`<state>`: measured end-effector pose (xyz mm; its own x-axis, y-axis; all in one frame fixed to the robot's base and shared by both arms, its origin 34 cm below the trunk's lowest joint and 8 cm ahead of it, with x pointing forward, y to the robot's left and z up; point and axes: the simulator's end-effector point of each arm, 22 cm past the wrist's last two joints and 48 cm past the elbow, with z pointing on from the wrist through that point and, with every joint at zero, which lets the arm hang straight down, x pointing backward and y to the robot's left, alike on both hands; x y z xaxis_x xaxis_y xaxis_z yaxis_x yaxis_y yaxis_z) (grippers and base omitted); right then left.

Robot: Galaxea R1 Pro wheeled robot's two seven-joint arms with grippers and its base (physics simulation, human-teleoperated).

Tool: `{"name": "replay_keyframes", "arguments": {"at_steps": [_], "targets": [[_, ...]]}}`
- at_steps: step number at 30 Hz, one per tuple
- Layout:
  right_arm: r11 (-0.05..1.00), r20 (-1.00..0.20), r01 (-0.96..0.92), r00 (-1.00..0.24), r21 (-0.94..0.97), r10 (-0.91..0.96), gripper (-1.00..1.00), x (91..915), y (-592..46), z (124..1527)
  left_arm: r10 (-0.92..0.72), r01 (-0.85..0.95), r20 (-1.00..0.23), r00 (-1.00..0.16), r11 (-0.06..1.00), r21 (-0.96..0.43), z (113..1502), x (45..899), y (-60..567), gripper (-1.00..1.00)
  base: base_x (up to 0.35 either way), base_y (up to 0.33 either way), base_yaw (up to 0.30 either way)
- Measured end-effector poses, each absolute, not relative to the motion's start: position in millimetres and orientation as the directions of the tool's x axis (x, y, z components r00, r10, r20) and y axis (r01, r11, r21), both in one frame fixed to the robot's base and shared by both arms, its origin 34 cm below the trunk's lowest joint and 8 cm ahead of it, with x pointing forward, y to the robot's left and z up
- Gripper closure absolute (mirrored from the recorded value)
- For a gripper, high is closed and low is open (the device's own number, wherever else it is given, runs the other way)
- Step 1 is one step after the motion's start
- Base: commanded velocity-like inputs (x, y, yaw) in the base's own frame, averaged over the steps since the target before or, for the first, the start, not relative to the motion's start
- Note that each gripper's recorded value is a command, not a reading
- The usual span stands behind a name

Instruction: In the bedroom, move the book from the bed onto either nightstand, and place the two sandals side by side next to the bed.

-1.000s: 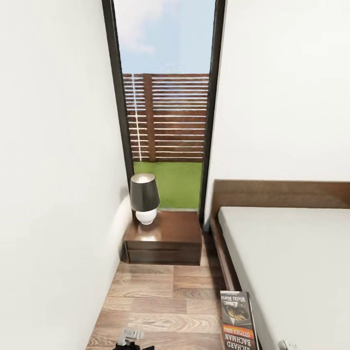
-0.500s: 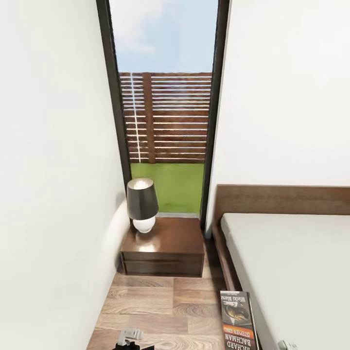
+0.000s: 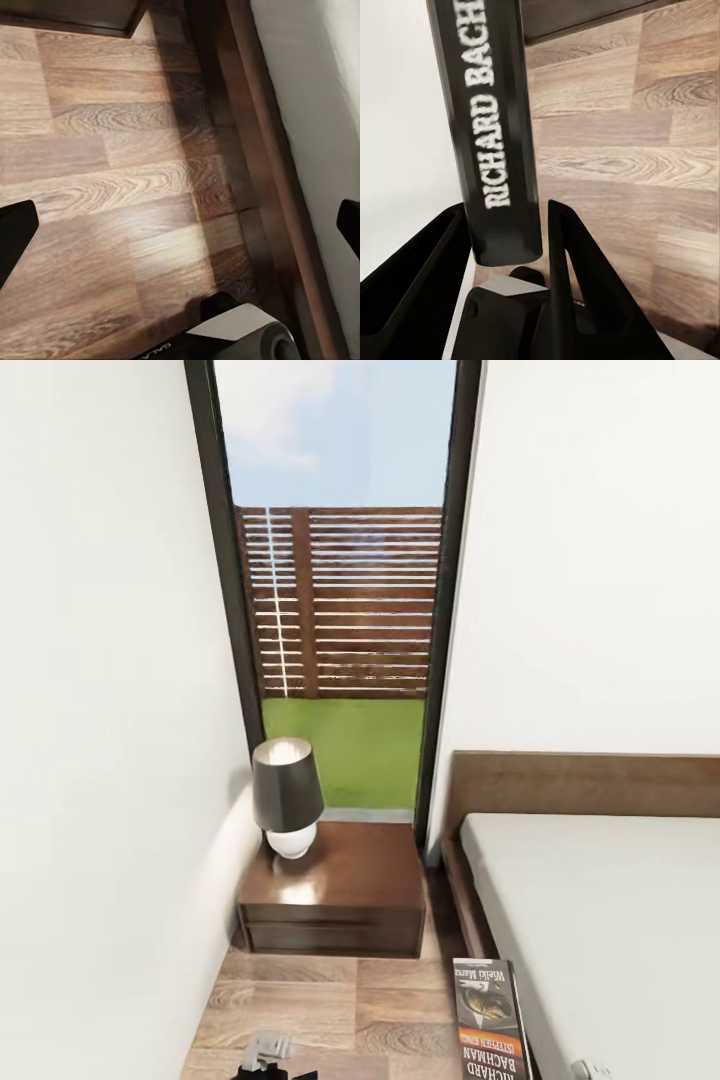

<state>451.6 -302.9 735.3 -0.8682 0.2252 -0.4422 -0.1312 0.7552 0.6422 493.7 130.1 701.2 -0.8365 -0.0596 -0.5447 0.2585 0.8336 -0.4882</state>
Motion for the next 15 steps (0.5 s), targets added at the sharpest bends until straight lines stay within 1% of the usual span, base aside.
{"name": "replay_keyframes", "arguments": {"at_steps": [15], "targets": [[0.755,-0.442,-0.131,-0.868,0.642,0.225,1.00,451.6,-302.9,735.3,-0.060,0.258,-0.545,-0.837,0.834,-0.488,701.2,493.6,130.1,-1.00,0.333,0.000,0.000]]}}
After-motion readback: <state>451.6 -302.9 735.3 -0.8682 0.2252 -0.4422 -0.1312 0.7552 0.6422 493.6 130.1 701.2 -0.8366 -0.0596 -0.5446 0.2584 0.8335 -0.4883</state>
